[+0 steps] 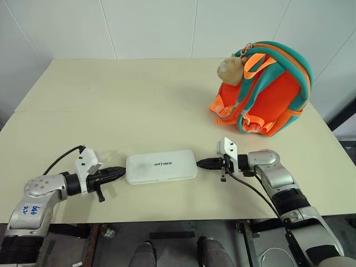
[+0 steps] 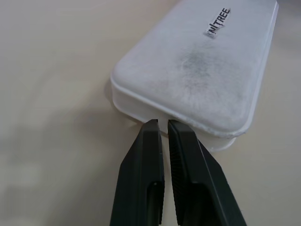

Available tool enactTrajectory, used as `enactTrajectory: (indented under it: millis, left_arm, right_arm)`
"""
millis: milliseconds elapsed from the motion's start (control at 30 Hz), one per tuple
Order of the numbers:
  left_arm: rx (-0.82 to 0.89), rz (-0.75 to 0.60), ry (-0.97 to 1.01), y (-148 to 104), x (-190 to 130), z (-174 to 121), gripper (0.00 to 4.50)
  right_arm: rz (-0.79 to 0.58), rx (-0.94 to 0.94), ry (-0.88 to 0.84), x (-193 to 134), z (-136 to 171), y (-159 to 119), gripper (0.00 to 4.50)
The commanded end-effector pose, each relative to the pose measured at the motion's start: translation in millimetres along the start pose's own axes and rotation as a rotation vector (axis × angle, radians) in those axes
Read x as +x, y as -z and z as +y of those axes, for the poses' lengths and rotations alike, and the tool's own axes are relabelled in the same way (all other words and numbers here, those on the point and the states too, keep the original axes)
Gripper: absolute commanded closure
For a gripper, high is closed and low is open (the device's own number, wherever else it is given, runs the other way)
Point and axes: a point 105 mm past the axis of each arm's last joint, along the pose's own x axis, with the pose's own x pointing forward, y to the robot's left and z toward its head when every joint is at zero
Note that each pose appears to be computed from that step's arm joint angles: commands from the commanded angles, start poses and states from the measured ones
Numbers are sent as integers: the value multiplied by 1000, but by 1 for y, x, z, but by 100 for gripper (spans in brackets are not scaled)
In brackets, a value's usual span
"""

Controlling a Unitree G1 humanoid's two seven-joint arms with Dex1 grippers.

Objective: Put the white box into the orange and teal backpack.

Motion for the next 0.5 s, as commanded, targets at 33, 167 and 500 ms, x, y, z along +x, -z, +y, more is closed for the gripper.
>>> enactTrajectory:
  millis: [33, 167, 500]
  left_arm:
    - [30, -19, 45, -5, 12, -5, 416]
    - [54, -23, 73, -8, 20, -3, 416]
    - [76, -58, 152, -12, 46, -6, 416]
  right_arm:
    - [-76, -35, -30, 7, 12, -21, 447]
    - [-73, -40, -25, 1, 19, -23, 447]
    - [-1, -29, 89, -30, 10, -14, 447]
